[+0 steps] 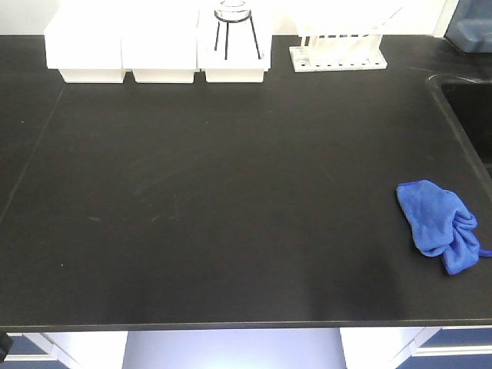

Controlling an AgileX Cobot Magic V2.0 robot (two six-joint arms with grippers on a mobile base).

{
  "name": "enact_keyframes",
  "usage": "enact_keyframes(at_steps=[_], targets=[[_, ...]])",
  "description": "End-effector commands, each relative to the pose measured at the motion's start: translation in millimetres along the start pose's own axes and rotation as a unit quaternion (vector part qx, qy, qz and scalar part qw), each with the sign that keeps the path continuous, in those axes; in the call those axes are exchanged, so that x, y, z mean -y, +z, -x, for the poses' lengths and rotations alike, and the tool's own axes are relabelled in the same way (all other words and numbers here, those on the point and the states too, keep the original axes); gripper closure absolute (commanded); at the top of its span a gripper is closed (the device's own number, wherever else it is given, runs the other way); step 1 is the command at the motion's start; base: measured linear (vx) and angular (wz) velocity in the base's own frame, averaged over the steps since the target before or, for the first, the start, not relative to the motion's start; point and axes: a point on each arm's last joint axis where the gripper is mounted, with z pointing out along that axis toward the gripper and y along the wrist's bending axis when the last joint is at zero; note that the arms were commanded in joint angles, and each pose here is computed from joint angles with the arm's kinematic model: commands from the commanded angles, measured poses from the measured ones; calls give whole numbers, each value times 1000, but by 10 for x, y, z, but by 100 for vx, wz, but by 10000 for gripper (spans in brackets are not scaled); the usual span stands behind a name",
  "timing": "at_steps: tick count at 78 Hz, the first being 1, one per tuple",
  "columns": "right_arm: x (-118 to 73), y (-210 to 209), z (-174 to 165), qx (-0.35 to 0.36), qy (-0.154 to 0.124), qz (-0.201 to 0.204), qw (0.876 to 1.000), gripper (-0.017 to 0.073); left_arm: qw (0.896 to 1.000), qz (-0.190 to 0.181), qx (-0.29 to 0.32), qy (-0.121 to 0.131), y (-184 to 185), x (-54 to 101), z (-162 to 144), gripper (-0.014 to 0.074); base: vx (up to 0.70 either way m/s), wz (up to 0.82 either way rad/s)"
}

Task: Wipe right workspace with blue cloth
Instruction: 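Close the right gripper on the blue cloth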

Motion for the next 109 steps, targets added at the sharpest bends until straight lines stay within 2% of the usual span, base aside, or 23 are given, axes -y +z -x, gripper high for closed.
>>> enact_keyframes(at_steps=[1,16,28,39,52,59,67,83,109], targets=[[34,97,171,11,-4,-5,1000,567,998,-1,58,-2,-34,7,159,600,0,0],[79,515,150,-68,-7,-6,998,557,998,-1,58,-2,-34,7,159,600,0,0],[93,722,142,-97,-9,-3,995,491,998,-1,58,-2,-34,7,159,600,0,0],[123,819,128,-114,-19,-14,993,351,998,-1,58,-2,-34,7,159,600,0,0],[212,841,118,-125,-41,-59,990,99,998,-1,58,-2,-34,7,159,600,0,0],[249,837,115,-126,-38,-80,988,-9,998,-1,58,-2,-34,7,159,600,0,0],[268,885,101,-136,-18,-91,986,-89,998,-1,58,-2,-34,7,159,600,0,0],[237,1247,0,-204,24,-68,976,-100,998,-1,58,-2,-34,7,159,600,0,0],[241,1957,-259,-305,29,-56,950,-90,998,-1,58,-2,-34,7,159,600,0,0]])
